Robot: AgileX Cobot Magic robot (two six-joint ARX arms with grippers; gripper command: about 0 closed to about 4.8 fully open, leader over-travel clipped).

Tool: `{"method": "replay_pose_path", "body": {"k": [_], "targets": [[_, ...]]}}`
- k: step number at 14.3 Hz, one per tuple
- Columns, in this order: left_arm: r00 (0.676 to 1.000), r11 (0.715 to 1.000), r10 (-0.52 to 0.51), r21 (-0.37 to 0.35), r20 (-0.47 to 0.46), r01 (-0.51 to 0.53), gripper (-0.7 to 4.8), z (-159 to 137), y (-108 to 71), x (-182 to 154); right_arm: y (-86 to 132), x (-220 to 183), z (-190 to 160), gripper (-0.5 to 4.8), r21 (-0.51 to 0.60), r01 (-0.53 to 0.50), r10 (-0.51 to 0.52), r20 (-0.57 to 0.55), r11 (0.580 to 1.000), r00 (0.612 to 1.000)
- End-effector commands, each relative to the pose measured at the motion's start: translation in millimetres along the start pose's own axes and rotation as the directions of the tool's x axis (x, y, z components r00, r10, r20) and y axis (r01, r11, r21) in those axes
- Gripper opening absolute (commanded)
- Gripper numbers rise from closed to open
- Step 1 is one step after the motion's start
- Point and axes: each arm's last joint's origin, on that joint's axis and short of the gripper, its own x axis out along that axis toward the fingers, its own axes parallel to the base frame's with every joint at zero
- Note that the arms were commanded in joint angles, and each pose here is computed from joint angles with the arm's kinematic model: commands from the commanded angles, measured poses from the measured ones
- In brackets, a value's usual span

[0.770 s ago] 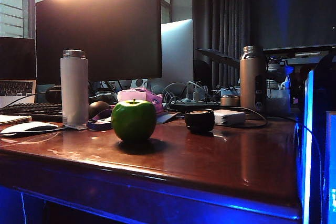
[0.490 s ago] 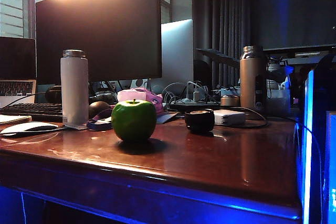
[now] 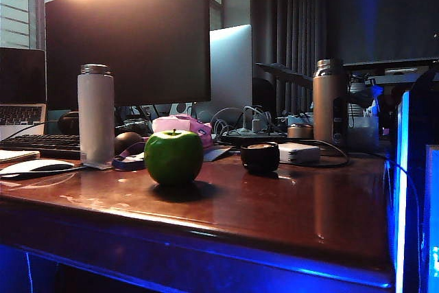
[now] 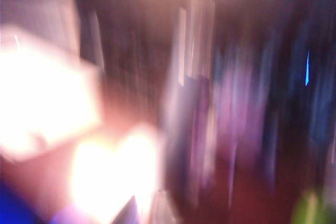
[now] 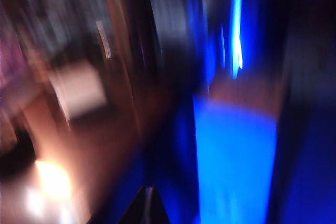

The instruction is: Stack the black thermos bottle cap from the table onto the green apple.

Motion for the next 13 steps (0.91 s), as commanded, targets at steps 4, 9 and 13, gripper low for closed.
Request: {"method": "replay_pose_path", "body": {"k": [4,9,13], "targets": [[0.954,0.937,-0.247,0.208,-0.171,0.280,0.56,128.2,-41.0,76.0,12.6,46.5,74.2,-0.01,-0.047,-0.101,0.101,0.014,0.994,0.995],[0.726,0.818,-0.373,0.165,-0.578,0.551,-0.06,143.9,-60.4,138.0,18.3,124.3,84.8,-0.01,-0.057,-0.231,0.225,-0.096,0.971,0.970],[0.569,0.723,-0.405,0.130,-0.715,0.678,-0.06,123.0,-76.9,145.4,19.5,155.4,63.5,-0.01,0.006,-0.337,0.336,-0.117,0.941,0.935]]}}
